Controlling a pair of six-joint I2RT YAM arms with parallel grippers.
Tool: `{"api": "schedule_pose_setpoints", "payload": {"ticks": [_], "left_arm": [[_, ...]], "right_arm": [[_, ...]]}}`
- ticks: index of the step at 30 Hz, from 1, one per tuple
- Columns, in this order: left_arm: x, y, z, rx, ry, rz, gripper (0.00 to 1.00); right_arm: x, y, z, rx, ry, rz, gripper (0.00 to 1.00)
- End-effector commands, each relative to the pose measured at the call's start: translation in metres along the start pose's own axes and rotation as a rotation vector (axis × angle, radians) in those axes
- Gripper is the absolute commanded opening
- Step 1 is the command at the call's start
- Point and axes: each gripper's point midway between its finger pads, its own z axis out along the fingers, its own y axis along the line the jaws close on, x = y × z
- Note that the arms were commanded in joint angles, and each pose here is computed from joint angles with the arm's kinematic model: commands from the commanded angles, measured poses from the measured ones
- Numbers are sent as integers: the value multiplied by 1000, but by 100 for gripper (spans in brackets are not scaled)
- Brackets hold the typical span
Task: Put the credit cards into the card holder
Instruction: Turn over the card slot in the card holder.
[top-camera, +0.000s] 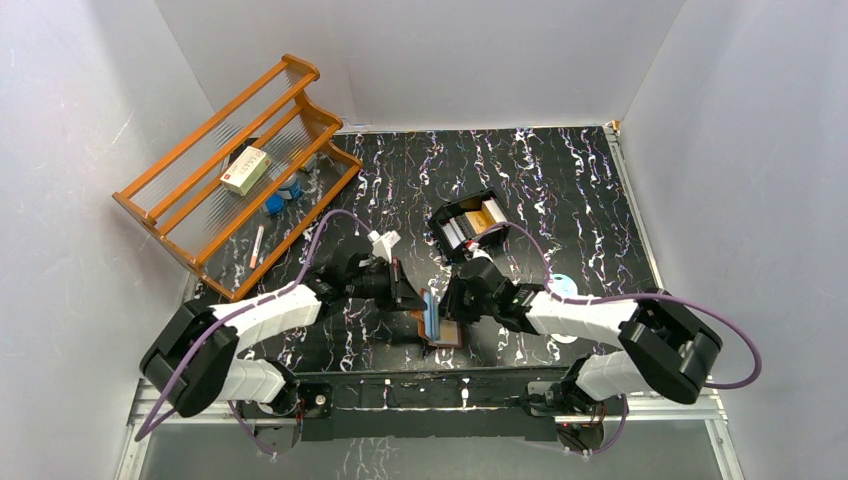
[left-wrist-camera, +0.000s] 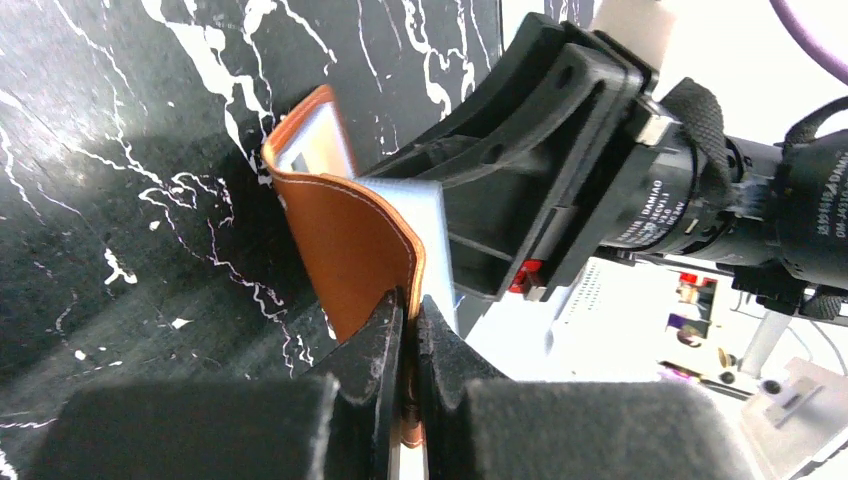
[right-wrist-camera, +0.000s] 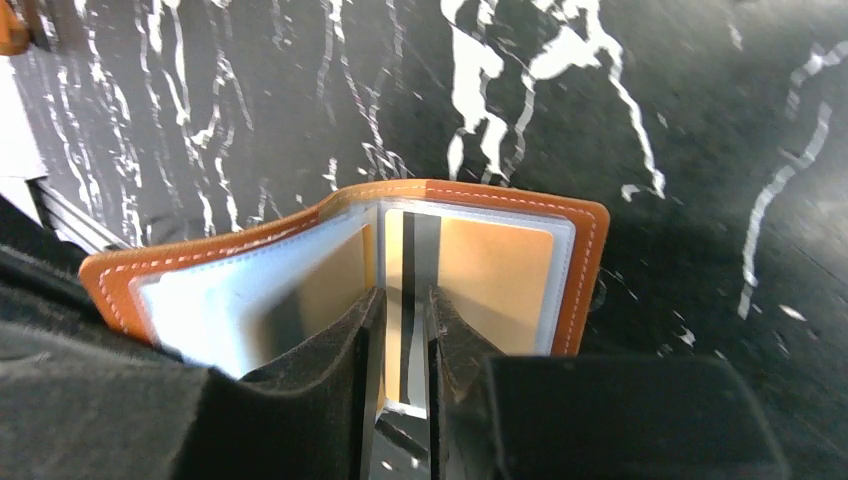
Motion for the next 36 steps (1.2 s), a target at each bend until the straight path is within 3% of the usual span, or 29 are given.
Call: {"api": "schedule_pose_setpoints", "payload": {"ticks": [1,12,22,28,36], "left_arm": [[-10,-33,-16,50,-12,127,0],[-7,2,-15,-177,56,65,0],[-4,6,-8,-157,67,68,0],[0,8,-1,-80,63,47,0],[9,41,-2,-186,90,42,7]], "right_arm": [[-3,17,11,-43,19,-39,28],[-41,3,-28,120,-125,-126,33],[-84,15,-74,144,-284,-229,46],[-134,23,-94,220,-380,-364,51],[-211,0,-99,412,-434,-481,56]]}}
